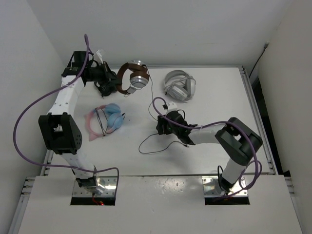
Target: Wrap the headphones
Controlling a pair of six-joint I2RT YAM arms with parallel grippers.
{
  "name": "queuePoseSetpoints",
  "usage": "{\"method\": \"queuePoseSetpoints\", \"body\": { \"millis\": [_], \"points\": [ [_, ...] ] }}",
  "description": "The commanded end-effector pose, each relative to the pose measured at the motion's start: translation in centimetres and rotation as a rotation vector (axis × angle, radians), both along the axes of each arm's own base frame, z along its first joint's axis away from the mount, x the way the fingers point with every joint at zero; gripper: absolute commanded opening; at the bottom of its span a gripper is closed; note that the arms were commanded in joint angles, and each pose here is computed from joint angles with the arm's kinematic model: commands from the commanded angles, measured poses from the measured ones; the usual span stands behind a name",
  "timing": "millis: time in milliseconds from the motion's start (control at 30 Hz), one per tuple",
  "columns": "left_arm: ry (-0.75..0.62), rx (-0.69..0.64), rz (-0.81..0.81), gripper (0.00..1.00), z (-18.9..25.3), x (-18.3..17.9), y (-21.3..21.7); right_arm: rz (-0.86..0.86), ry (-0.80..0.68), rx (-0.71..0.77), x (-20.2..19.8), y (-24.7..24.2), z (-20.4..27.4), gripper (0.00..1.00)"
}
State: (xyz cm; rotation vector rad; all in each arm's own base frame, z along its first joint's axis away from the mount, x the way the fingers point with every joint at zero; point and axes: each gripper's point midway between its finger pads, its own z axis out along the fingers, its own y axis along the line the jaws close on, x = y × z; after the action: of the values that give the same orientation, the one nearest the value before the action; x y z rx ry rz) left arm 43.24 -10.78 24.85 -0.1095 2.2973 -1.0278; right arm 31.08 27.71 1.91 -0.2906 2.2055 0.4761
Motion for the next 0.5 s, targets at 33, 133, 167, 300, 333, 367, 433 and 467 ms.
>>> {"method": "queuePoseSetpoints", "body": {
  "millis": [33,133,167,300,333,367,433,467],
  "points": [
    [-0.142,-0.029,-0.081,0.0,5.6,-1.4,-1.8,-0.017,-0.041,0.075,2.1,2.0,1.7,0.59],
    [-0.164,-0.017,-0.102,0.0,6.5,-1.9,-2.2,-0.045,-0.049,0.074,3.1,1.5,1.6,0.59],
    [-0.173,-0.022,-0.109,0.0,6.9,-2.2,-2.3,-0.05,-0.044,0.079,3.3,1.8,1.4,0.59],
    [-0.196,-0.036,-0.138,0.0,8.2,-3.2,-2.7,-0.08,-0.024,0.05,4.0,0.9,-0.1,0.56],
    [-0.205,-0.036,-0.138,0.0,8.5,-3.4,-2.7,-0.086,-0.026,0.064,4.2,1.1,0.2,0.55],
    [-0.205,-0.036,-0.138,0.0,8.5,-3.4,-2.7,-0.086,-0.022,0.061,4.4,1.3,-0.1,0.52],
    [-0.216,-0.042,-0.147,0.0,9.0,-3.8,-2.8,-0.109,-0.012,0.056,4.7,0.8,-0.7,0.39],
    [-0.209,-0.046,-0.131,0.0,9.0,-3.7,-2.4,-0.117,-0.009,0.045,4.7,0.6,-1.1,0.32]
  ]
}}
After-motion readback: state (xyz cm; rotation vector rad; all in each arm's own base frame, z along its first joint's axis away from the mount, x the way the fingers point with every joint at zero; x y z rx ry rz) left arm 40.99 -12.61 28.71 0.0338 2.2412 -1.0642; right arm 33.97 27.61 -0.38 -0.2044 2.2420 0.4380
